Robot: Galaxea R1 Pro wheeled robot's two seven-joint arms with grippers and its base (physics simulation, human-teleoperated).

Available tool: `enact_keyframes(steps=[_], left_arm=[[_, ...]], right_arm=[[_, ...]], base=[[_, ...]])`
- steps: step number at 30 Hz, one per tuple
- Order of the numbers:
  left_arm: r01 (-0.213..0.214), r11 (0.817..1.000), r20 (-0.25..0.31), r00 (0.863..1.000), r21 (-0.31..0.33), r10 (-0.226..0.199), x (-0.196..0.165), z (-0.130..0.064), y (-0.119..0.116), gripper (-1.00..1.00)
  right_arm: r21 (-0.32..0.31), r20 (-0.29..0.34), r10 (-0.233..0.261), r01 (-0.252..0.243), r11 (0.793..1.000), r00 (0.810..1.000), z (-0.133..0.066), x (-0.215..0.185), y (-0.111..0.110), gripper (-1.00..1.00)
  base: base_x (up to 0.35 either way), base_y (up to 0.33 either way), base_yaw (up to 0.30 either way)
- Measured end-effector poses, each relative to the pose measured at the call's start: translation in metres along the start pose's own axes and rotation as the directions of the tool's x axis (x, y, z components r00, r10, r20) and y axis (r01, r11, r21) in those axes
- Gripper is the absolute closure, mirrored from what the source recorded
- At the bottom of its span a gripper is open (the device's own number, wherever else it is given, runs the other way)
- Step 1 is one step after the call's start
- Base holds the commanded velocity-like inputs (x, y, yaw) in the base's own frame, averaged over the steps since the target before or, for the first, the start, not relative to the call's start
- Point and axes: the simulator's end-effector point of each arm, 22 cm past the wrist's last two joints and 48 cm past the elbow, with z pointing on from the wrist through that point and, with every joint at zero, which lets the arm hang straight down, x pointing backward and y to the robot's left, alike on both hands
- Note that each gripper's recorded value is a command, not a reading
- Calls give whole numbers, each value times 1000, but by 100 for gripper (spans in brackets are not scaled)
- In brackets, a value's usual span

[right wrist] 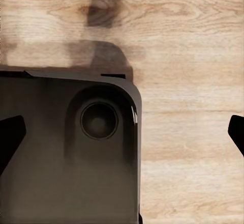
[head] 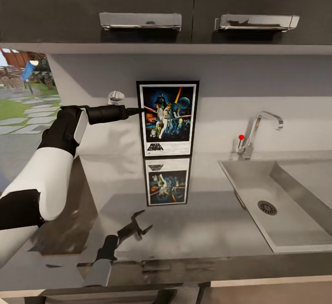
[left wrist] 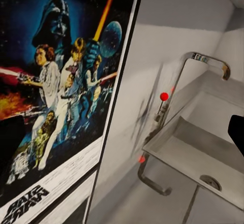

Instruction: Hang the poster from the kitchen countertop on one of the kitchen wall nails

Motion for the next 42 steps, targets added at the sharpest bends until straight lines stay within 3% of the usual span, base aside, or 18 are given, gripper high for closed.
enact_keyframes(steps=[10, 42], left_arm=[[-2, 1000, -3, 1000, -1, 2, -16, 0, -3, -100], [4, 1000, -13, 1000, -27, -4, -8, 4, 8, -100]], right_arm=[[0, 0, 0, 0, 1000, 1000, -15, -6, -1, -100], [-3, -12, -7, 7, 1000, 1000, -17, -3, 0, -100]], base=[[1, 0, 0], [45, 0, 0]])
